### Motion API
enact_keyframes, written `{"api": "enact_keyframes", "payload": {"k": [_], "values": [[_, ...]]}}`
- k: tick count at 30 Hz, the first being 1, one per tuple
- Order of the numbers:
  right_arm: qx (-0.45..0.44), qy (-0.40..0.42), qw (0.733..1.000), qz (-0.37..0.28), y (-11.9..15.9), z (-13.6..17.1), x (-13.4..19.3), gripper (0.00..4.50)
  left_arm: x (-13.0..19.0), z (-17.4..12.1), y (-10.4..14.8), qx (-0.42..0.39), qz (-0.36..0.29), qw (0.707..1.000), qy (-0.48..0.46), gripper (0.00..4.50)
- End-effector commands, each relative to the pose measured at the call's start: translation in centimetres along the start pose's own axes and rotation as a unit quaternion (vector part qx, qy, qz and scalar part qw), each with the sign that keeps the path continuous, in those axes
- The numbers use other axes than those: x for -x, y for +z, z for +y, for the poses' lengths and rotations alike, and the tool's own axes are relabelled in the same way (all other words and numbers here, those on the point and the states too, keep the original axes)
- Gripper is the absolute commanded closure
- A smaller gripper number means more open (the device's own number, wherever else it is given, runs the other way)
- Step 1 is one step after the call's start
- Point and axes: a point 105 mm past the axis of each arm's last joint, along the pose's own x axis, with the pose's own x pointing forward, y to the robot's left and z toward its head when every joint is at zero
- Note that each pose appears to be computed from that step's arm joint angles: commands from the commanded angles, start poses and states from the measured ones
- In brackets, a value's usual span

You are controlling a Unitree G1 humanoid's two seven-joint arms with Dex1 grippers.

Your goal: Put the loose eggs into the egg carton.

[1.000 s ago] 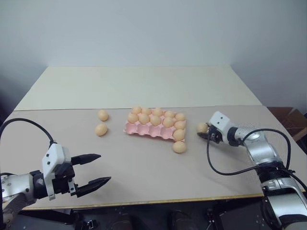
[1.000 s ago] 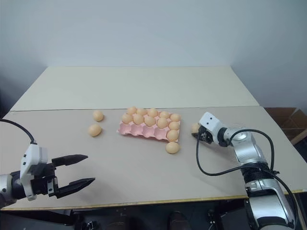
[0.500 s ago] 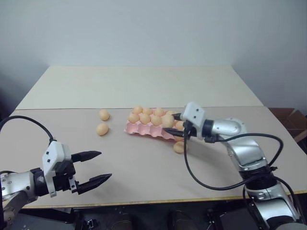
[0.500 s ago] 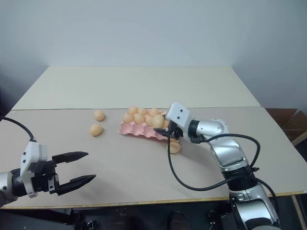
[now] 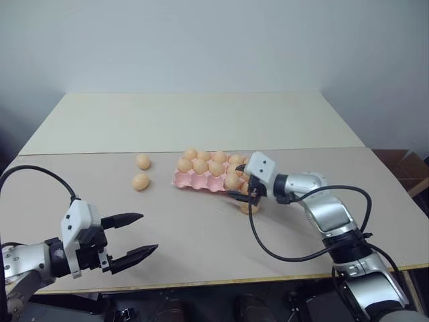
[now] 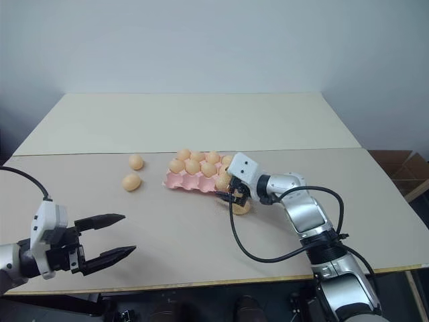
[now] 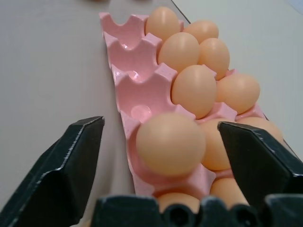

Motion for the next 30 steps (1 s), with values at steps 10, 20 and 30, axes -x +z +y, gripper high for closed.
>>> {"api": "enact_keyframes", "payload": {"k": [10,20,30], "values": [[0.037,-0.030,0.999,-0.016,1.9,-0.9,4.1,0.01,-0.4,-0.4,0.5,-0.021,-0.010,1.000,-0.019,0.00],[0.037,0.030,0.992,0.114,0.3,1.5,14.5,0.01,1.1,0.0,0.1,-0.023,0.009,1.000,-0.016,0.00],[0.026,0.042,0.989,0.136,0.5,2.1,16.1,0.01,1.8,0.0,0.0,-0.022,0.017,1.000,-0.011,0.00]]}}
